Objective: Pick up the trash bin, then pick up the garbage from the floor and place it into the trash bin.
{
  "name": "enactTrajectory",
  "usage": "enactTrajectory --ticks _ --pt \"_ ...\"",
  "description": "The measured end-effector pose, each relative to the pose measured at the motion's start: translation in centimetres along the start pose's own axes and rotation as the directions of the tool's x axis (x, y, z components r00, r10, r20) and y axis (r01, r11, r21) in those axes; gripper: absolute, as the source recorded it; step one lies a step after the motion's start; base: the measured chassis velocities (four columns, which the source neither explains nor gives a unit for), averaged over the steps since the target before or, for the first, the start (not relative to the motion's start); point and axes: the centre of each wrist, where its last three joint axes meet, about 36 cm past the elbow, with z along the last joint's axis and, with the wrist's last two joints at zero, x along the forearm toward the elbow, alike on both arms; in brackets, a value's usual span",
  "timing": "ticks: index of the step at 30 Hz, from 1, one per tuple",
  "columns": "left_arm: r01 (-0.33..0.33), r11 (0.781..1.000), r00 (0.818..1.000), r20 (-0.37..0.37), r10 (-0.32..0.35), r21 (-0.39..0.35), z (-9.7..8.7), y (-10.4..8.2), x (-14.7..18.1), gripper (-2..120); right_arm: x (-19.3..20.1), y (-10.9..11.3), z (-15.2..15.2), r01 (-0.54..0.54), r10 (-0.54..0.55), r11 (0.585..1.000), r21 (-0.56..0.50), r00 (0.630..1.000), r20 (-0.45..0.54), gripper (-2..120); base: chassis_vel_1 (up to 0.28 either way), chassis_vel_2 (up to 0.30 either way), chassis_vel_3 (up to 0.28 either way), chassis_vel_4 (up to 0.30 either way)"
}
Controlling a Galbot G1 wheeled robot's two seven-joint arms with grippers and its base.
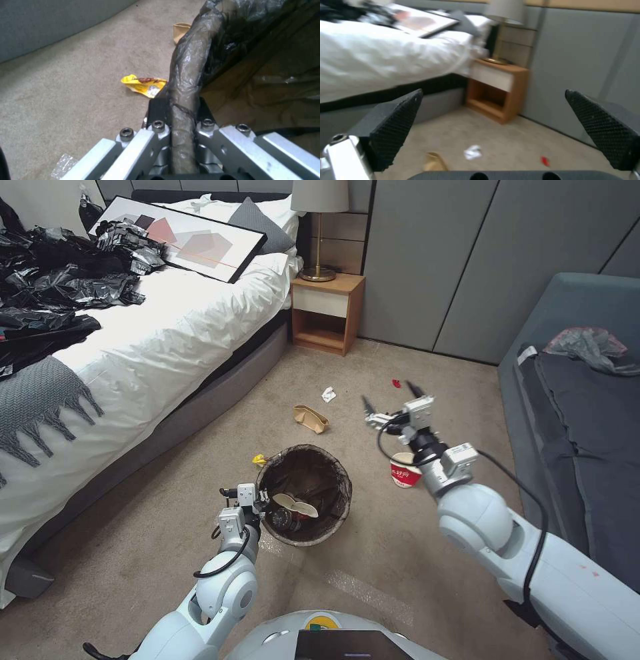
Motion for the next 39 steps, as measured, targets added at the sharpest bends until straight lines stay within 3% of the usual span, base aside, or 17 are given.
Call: enactTrajectory --ticks 6,11,26,39 --pt "0.011 1.0 1.0 0.011 -0.011 -0.002 0.0 0.3 0.1 3 1.3 -1.8 0.0 -0.168 0.167 0.986 -0.004 0.985 -0.048 100 0.0 0.0 0.0 0.0" --pt "0.034 0.999 0.999 0.028 -0.034 -0.002 -0.1 0.7 0.4 3 2.4 -2.4 2.2 -0.283 0.281 0.959 -0.003 0.954 -0.1 100 0.0 0.0 0.0 0.0" --pt "0.056 0.998 0.998 0.043 -0.055 -0.011 0.1 1.1 0.5 3 8.3 -0.3 9.0 -0.357 0.372 0.927 0.116 0.914 -0.165 100 0.0 0.0 0.0 0.0" --pt "0.06 0.998 0.997 0.05 -0.06 -0.009 0.0 1.1 0.5 3 10.3 1.8 10.8 -0.394 0.407 0.913 0.107 0.894 -0.188 100 0.0 0.0 0.0 0.0"
